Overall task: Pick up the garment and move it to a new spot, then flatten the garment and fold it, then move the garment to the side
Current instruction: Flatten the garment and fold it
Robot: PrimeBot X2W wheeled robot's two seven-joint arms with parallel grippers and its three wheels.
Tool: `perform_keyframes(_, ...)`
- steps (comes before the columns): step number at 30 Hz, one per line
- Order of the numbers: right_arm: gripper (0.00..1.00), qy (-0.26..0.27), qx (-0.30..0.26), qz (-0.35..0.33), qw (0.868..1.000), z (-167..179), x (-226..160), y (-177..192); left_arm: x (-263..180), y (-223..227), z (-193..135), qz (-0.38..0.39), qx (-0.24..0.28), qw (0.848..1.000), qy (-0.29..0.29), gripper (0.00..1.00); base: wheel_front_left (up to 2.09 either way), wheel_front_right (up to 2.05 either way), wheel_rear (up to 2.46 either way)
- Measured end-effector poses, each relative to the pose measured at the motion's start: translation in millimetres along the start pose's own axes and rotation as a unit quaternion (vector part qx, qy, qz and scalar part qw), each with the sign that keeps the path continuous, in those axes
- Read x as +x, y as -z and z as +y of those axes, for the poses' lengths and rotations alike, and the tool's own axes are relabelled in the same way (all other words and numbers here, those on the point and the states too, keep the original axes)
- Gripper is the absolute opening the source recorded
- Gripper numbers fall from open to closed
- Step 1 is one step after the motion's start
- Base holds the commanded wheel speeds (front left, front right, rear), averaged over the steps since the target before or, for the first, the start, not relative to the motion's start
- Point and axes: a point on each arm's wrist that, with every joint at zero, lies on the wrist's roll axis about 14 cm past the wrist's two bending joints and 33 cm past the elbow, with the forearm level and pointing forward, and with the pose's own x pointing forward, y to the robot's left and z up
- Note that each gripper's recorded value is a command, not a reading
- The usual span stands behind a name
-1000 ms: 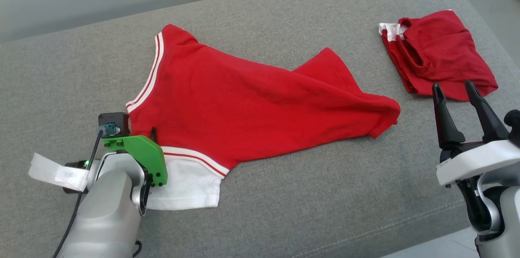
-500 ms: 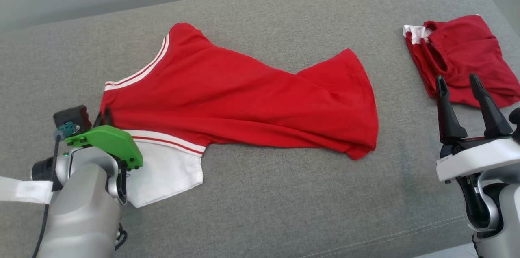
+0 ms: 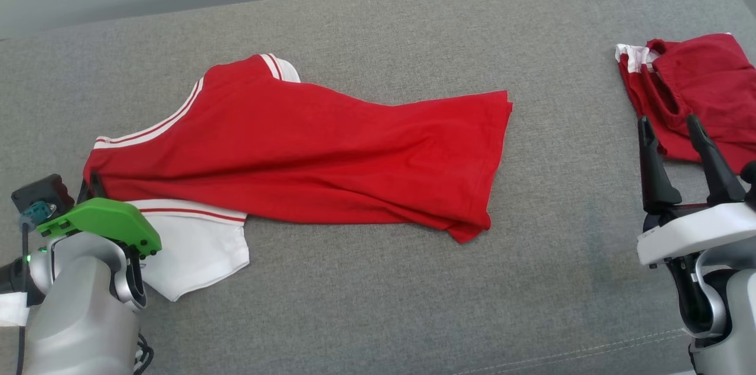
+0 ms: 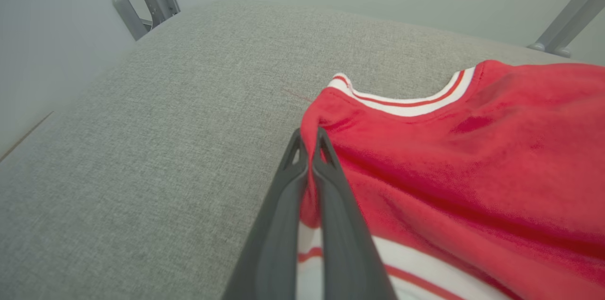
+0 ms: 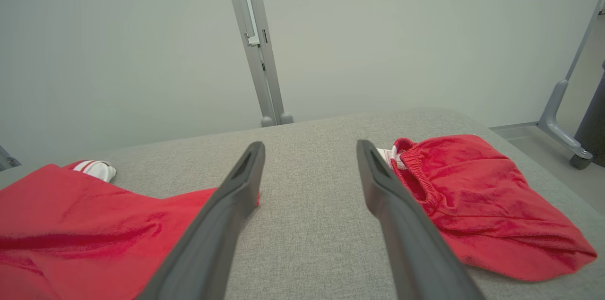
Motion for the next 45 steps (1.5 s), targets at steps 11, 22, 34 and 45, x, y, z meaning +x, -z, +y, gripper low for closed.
perform_keyframes(11, 1.0, -0.041, 0.024, 0.073, 0.996, 28, 2, 33, -17, -34, -27, -0.079, -0.006, 0.996, 0.046, 1.0, 0.0, 0.0, 0.0)
perform_keyframes(22, 1.0, -0.083, 0.07, 0.184, 0.977, 68, 22, 79, -57, -45, -37, -0.133, -0.016, 0.988, 0.072, 1.0, 0.0, 0.0, 0.0)
perform_keyframes(34, 1.0, -0.095, 0.062, 0.327, 0.938, 93, 44, 147, -102, -39, -30, -0.159, -0.038, 0.984, 0.065, 1.0, 0.0, 0.0, 0.0)
perform_keyframes(45, 0.0, -0.126, 0.054, 0.337, 0.932, 129, 64, 164, -121, -45, -1, -0.177, -0.042, 0.983, 0.021, 1.0, 0.0, 0.0, 0.0)
